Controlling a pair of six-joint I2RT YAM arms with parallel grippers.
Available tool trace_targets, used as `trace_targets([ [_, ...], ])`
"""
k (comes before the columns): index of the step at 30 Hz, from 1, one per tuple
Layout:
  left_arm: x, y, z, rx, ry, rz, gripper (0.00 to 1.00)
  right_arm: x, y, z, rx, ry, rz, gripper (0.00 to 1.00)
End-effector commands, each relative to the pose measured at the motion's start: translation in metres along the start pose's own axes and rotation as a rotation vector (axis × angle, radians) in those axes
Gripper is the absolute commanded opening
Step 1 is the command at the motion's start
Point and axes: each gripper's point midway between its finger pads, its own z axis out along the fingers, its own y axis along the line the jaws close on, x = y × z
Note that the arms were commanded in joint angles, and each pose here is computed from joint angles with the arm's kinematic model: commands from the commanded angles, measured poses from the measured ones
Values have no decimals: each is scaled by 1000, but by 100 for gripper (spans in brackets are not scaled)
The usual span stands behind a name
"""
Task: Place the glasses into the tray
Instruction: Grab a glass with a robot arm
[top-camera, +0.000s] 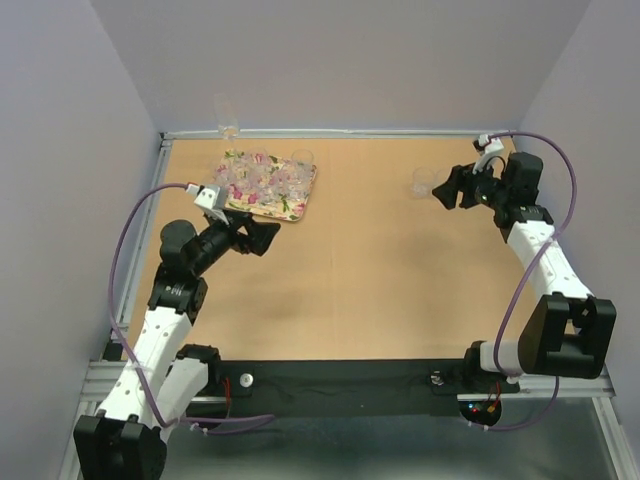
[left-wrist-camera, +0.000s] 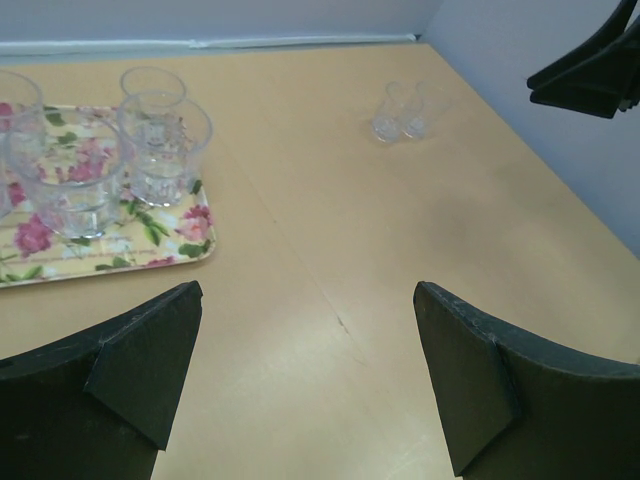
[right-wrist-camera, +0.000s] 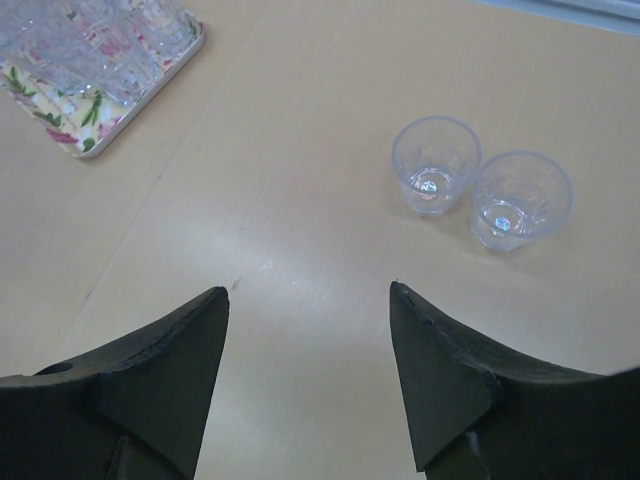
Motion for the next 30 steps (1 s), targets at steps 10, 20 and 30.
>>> trace_targets([
  [10, -10, -62, 66, 95, 28, -38, 98, -24, 0, -11, 31, -81, -70, 72],
  [20, 21, -131, 168, 144, 179, -55, 97, -31, -4, -20, 70, -102, -98, 72],
  [30, 49, -141, 289, -17, 308, -98, 97, -34, -23, -28, 157, -109, -96, 72],
])
